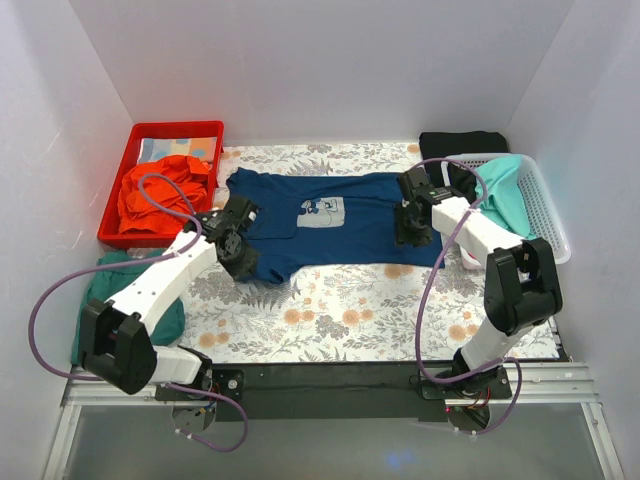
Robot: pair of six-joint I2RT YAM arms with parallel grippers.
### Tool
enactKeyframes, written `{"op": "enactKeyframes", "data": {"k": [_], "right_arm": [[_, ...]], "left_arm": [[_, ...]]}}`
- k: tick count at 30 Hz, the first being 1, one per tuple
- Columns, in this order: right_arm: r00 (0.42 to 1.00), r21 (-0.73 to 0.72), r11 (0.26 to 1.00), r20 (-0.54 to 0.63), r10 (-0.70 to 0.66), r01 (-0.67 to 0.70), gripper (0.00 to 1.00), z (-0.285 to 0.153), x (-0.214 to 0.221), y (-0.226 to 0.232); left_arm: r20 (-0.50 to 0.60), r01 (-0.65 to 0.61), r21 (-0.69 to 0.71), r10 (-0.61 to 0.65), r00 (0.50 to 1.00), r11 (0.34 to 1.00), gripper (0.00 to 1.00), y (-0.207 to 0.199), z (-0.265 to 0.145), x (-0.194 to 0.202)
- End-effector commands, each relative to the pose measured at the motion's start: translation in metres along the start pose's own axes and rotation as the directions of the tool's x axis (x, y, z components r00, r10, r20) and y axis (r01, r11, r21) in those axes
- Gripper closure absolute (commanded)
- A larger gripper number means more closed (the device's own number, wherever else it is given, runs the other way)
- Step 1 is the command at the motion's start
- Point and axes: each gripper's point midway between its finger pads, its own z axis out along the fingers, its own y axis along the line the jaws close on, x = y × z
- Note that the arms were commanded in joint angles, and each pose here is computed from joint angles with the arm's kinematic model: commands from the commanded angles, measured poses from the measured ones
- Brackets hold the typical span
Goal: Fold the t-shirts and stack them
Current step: Grap the side of the flattened tshirt closest away from the robot with both arms
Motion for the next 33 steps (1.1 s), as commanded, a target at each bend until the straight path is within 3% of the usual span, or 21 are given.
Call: {"op": "enactKeyframes", "data": {"k": [1, 4, 14, 20, 33], "right_arm": [[0.997, 0.062, 0.995, 0.019, 0.079, -0.08, 0.5, -0.008, 0.011, -0.023], [0.993, 0.083, 0.99, 0.0, 0.117, -0.117, 0.5, -0.005, 0.021, -0.034], [0.978, 0.174, 0.967, -0.054, 0.2, -0.188, 0.48, 0.011, 0.049, -0.059], [0.972, 0.203, 0.955, -0.05, 0.23, -0.215, 0.46, 0.013, 0.048, -0.072], [0.952, 0.155, 0.96, -0.164, 0.258, -0.233, 0.5, 0.026, 0.1, -0.063]], "left_arm": [[0.176, 0.028, -0.047, -0.02, 0.984, 0.998, 1.0, 0.013, -0.04, -0.04], [0.186, 0.036, -0.034, -0.029, 0.982, 0.999, 1.0, 0.011, -0.047, -0.042], [0.322, 0.13, -0.131, -0.082, 0.943, 0.983, 1.0, 0.062, -0.077, -0.057], [0.274, 0.124, -0.13, -0.084, 0.958, 0.984, 1.0, 0.067, -0.067, -0.043], [0.223, 0.107, -0.103, -0.082, 0.971, 0.989, 1.0, 0.063, -0.055, -0.031]]}}
